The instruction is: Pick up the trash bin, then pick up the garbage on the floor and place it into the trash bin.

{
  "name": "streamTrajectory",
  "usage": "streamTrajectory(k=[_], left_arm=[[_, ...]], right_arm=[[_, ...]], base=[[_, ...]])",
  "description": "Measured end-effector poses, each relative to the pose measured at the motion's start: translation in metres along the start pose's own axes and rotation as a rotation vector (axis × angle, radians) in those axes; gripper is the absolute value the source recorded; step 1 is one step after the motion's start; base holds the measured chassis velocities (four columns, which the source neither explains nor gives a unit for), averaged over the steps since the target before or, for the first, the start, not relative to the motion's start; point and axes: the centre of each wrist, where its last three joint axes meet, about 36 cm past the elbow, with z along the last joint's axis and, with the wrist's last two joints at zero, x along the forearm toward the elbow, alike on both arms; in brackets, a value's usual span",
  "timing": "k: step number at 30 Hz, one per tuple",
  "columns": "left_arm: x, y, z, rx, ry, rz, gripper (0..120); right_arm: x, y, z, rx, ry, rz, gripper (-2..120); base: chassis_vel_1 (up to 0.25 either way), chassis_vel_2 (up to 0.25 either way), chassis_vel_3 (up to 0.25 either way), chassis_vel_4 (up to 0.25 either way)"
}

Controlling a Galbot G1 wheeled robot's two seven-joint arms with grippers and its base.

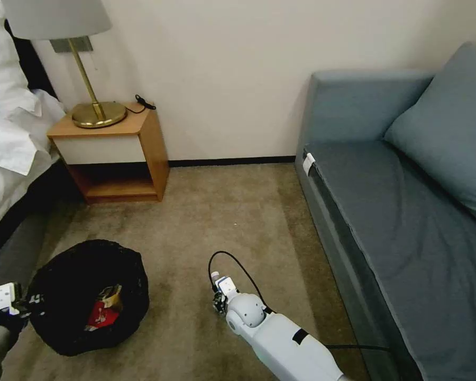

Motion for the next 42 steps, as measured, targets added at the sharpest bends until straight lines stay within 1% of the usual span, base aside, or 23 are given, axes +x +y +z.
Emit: streamTrajectory(k=[1, 4, 6, 9, 12, 14, 17, 18, 20, 21, 22, 23, 24, 25, 26, 27, 29, 31, 32, 36, 38, 41, 42], left_arm=[[0.0, 0.0, 0.0, 0.0, 0.0, 0.0, 3], [0.0, 0.0, 0.0, 0.0, 0.0, 0.0, 3], [0.0, 0.0, 0.0, 0.001, 0.001, 0.0, 3], [0.0, 0.0, 0.001, 0.001, 0.002, 0.0, 3], [0.0, 0.0, 0.001, 0.002, 0.002, 0.001, 3], [0.0, 0.0, 0.001, 0.002, 0.002, 0.001, 3], [0.0, -0.001, 0.001, 0.001, 0.002, 0.003, 3], [0.0, -0.001, 0.001, 0.001, 0.002, 0.003, 3], [0.0, -0.003, 0.001, 0.001, 0.001, 0.006, 3], [0.0, -0.003, 0.001, 0.002, 0.002, 0.007, 3], [0.0, -0.003, 0.001, 0.002, 0.002, 0.007, 3], [0.0, -0.004, 0.002, 0.002, 0.002, 0.008, 3], [0.001, -0.005, 0.002, 0.001, 0.003, 0.009, 3], [0.002, -0.005, 0.003, 0.002, 0.003, 0.01, 3], [0.002, -0.006, 0.003, 0.002, 0.002, 0.01, 3], [0.002, -0.006, 0.003, 0.002, 0.002, 0.01, 3], [0.003, -0.006, 0.003, 0.003, 0.002, 0.011, 3], [0.004, -0.006, 0.004, 0.002, 0.003, 0.01, 3], [0.004, -0.006, 0.004, 0.002, 0.003, 0.01, 3], [0.007, -0.006, 0.003, -0.002, 0.002, 0.006, 3], [0.007, -0.006, 0.003, -0.002, 0.001, 0.006, 3], [0.008, -0.007, 0.002, -0.004, -0.004, 0.007, 3], [0.008, -0.007, 0.002, -0.004, -0.004, 0.007, 3]], right_arm=[[0.0, 0.0, 0.0, -0.003, -0.001, 0.001, 33], [0.0, -0.001, 0.0, -0.005, -0.001, 0.001, 29], [0.001, -0.001, 0.001, -0.015, -0.007, 0.0, 22], [0.004, -0.003, 0.001, -0.031, -0.018, 0.0, 20], [0.022, -0.015, -0.01, -0.096, -0.085, -0.019, 19], [0.024, -0.016, -0.011, -0.102, -0.092, -0.021, 19], [0.061, -0.036, -0.031, -0.166, -0.198, -0.056, 19], [0.061, -0.036, -0.031, -0.166, -0.198, -0.056, 19], [0.09, -0.043, -0.046, -0.183, -0.288, -0.085, 19], [0.11, -0.044, -0.057, -0.185, -0.366, -0.111, 19], [0.11, -0.044, -0.057, -0.185, -0.366, -0.111, 19], [0.12, -0.043, -0.063, -0.184, -0.415, -0.127, 19], [0.134, -0.038, -0.072, -0.177, -0.507, -0.163, 19], [0.143, -0.034, -0.079, -0.17, -0.561, -0.191, 19], [0.149, -0.029, -0.084, -0.163, -0.602, -0.216, 19], [0.149, -0.029, -0.084, -0.163, -0.602, -0.216, 19], [0.164, -0.004, -0.101, -0.126, -0.725, -0.315, 19], [0.17, 0.017, -0.111, -0.095, -0.777, -0.381, 19], [0.17, 0.017, -0.111, -0.095, -0.777, -0.381, 19], [0.17, 0.065, -0.124, -0.029, -0.83, -0.487, 19], [0.169, 0.071, -0.126, -0.02, -0.83, -0.494, 19], [0.161, 0.098, -0.125, 0.025, -0.812, -0.513, 19], [0.161, 0.098, -0.125, 0.025, -0.812, -0.513, 19]], base=[[0.0, 0.0, 0.0, 0.0], [0.0, 0.0, 0.0, 0.0], [0.0, 0.0, 0.0, 0.0], [0.0, 0.0, 0.0, 0.0], [0.0, 0.0, 0.0, 0.0], [0.0, 0.0, 0.0, 0.0], [0.0, 0.0, 0.0, 0.0], [0.0, 0.0, 0.0, 0.0], [0.0, 0.0, 0.0, 0.0], [0.0, 0.0, 0.0, 0.0], [0.0, 0.0, 0.0, 0.0], [0.0, 0.0, 0.0, 0.0], [0.0, 0.0, 0.0, 0.0], [0.0, 0.0, 0.0, 0.0], [0.0, 0.0, 0.0, 0.0], [0.0, 0.0, 0.0, 0.0], [0.0, 0.0, 0.0, 0.0], [0.0, 0.0, 0.0, 0.0], [0.0, 0.0, 0.0, 0.0], [0.0, 0.0, 0.0, 0.0], [0.0, 0.0, 0.0, 0.0], [0.0, 0.0, 0.0, 0.0], [0.0, 0.0, 0.0, 0.0]])
